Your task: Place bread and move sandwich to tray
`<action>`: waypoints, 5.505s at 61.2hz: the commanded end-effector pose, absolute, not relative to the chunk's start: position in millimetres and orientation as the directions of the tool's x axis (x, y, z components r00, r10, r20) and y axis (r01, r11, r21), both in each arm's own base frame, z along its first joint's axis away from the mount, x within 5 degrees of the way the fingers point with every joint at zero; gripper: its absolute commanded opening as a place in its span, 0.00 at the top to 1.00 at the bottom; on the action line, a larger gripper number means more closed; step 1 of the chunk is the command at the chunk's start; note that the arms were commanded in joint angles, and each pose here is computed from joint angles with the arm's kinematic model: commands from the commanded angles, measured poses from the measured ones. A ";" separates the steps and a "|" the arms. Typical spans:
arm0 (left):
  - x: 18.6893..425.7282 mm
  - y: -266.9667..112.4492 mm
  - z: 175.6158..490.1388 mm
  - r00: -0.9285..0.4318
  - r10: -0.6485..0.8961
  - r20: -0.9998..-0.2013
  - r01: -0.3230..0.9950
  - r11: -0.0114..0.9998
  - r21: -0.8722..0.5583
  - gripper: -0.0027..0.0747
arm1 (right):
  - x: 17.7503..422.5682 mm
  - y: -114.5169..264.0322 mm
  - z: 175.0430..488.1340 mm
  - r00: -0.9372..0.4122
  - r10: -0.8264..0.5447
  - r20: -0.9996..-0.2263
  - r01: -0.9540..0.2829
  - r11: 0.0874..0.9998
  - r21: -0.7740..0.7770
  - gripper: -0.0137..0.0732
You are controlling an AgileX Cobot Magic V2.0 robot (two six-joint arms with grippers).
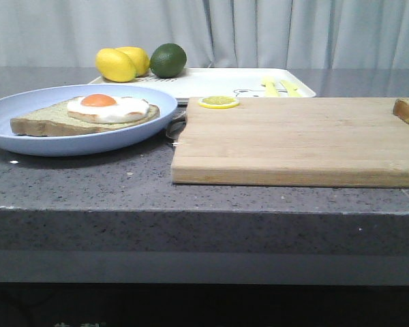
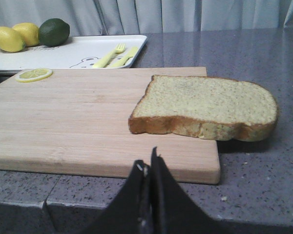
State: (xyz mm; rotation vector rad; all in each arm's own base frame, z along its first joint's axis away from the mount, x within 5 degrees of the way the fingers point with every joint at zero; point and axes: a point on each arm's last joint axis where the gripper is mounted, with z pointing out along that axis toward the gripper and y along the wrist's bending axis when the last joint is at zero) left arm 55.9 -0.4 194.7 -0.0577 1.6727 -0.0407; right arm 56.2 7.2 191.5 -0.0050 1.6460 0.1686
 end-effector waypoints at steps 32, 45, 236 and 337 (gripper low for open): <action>54.6 0.4 203.6 0.005 -0.077 -0.997 -0.017 0.997 -0.077 0.99 | 55.1 5.6 200.4 0.014 0.109 -0.994 -0.097 0.989 0.108 0.91; 54.6 0.4 203.6 0.005 -0.077 -0.997 -0.017 0.997 -0.077 0.99 | 55.1 5.6 200.4 0.014 0.109 -0.994 -0.097 0.989 0.108 0.91; 137.7 4.1 331.3 -0.038 -0.092 -0.995 -0.033 0.995 -0.091 0.19 | 124.3 13.4 376.1 -0.057 0.102 -0.993 -0.111 0.988 0.108 0.17; 137.7 4.1 331.1 -0.040 -0.093 -0.995 -0.033 0.995 -0.091 0.19 | 302.9 -120.7 294.8 -0.859 0.411 -0.307 0.217 0.834 0.507 0.17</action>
